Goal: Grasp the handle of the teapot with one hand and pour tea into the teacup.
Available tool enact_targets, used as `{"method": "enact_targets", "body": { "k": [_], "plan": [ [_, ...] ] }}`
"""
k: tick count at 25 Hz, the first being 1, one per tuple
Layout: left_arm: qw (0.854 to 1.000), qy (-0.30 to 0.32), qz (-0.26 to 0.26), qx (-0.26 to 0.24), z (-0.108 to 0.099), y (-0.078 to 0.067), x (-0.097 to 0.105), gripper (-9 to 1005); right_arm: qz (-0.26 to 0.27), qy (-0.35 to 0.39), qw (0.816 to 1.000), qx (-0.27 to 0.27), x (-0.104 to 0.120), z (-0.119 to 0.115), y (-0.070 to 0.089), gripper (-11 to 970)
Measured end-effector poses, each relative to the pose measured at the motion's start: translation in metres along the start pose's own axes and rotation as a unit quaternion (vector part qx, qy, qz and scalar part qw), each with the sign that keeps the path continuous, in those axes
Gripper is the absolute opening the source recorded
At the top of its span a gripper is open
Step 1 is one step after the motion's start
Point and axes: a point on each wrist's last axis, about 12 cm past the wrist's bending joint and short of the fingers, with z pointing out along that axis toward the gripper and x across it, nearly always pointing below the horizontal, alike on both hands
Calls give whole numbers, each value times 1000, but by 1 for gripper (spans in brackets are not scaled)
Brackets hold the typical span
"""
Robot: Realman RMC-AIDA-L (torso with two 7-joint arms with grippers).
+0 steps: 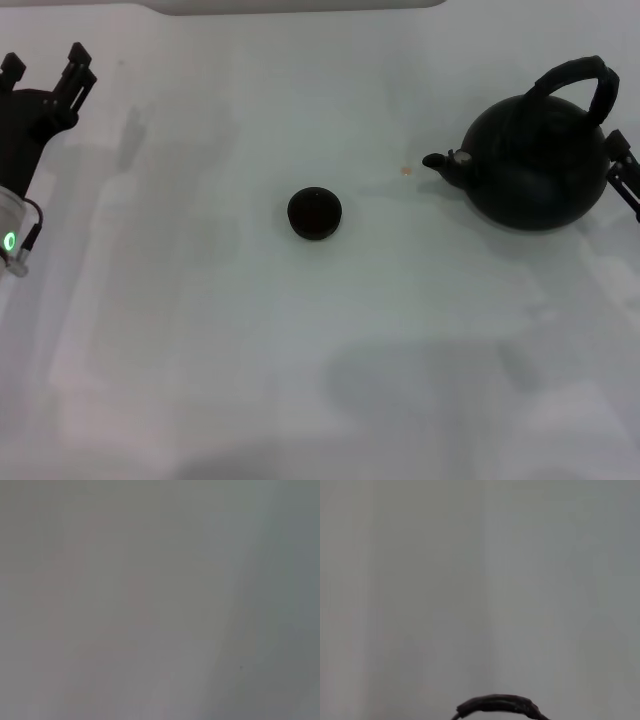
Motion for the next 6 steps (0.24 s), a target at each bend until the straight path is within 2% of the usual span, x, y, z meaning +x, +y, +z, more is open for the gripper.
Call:
{"method": "enact_targets", "body": {
  "k": [6],
  "plan": [
    [1000,-3,1,-1,1,1,-1,877,1,-10,1000,-5,-2,0,2,856]
  ]
}}
